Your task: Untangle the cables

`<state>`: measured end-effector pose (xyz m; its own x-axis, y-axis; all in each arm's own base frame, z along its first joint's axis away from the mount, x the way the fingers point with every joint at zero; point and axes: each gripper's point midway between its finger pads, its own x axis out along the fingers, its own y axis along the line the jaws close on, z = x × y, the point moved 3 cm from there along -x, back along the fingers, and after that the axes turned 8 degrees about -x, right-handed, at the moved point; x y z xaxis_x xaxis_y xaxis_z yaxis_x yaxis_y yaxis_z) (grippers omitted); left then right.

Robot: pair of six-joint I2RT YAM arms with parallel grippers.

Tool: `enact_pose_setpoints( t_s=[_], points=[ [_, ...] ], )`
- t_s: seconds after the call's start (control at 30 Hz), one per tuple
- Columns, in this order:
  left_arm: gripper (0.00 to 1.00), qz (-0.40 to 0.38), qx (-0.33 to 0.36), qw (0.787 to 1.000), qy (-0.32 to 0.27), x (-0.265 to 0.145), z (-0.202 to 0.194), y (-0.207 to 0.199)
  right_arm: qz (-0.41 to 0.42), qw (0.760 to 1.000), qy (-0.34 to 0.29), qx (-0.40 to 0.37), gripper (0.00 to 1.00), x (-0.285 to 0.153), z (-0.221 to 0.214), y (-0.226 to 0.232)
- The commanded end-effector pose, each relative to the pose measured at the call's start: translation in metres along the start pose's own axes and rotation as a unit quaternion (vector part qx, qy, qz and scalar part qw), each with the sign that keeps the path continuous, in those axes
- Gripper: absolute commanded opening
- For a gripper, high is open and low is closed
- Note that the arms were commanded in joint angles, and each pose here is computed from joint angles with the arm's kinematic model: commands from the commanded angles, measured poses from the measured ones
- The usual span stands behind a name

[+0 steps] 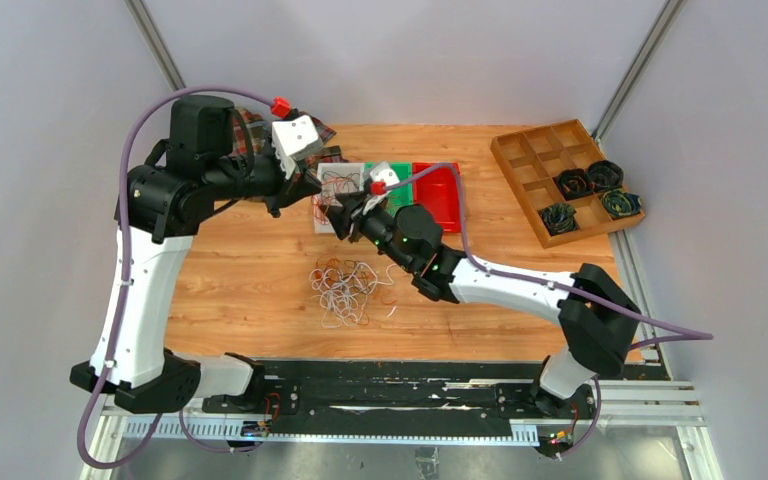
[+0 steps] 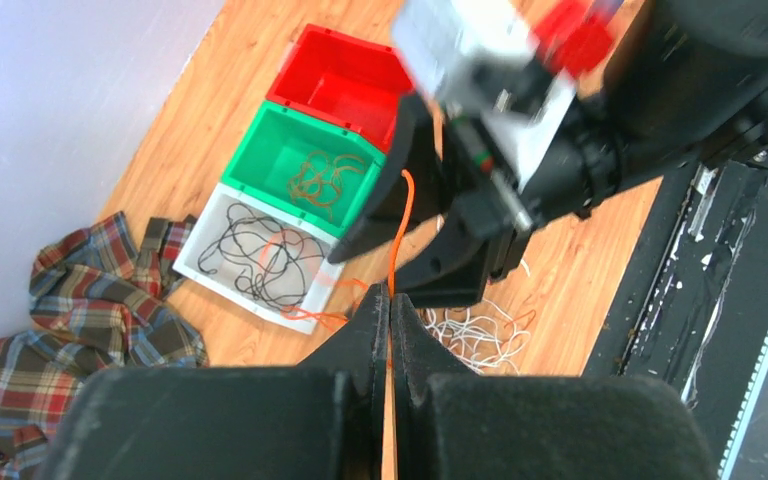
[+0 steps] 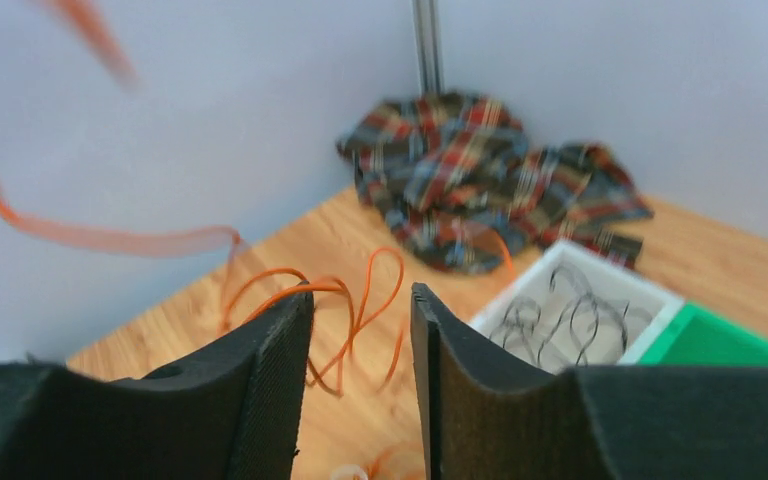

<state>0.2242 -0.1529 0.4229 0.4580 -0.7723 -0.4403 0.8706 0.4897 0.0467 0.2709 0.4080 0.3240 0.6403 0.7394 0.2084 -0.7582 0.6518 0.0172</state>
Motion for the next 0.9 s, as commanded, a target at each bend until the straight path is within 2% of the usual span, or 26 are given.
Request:
enact_pose_setpoints(
  t_s=[0.0,0.1,0.23,0.4,0.53,0.67,0.87],
  points=[
    [0.00,0.004,0.011,1.000,-0.022,-0.007,0.015,-0.003,0.025,0.998,0.050,-0.002,0.38,-0.009,-0.046,0.006],
    [0.00,0.001,0.008,1.000,-0.019,-0.002,0.017,0.001,0.022,0.997,0.073,-0.007,0.37,-0.019,-0.068,0.004],
    [0.00,0.001,0.013,1.000,-0.013,0.011,0.020,0.010,-0.006,0.995,0.096,-0.017,0.44,-0.030,-0.088,-0.012],
    [0.00,0.017,0.025,0.999,-0.010,0.034,0.029,0.033,-0.055,0.991,0.124,0.003,0.59,-0.042,-0.100,-0.047],
    [0.01,0.017,0.016,1.000,0.007,0.067,0.021,0.054,-0.124,0.984,0.129,-0.003,0.73,-0.055,-0.090,-0.087],
    [0.00,0.014,0.003,1.000,0.018,0.099,0.015,0.071,-0.220,0.969,0.113,0.018,0.74,-0.083,-0.079,-0.132],
    [0.00,0.007,-0.012,1.000,0.015,0.148,0.021,0.097,-0.278,0.952,0.123,0.017,0.74,-0.129,-0.089,-0.157]
  ],
)
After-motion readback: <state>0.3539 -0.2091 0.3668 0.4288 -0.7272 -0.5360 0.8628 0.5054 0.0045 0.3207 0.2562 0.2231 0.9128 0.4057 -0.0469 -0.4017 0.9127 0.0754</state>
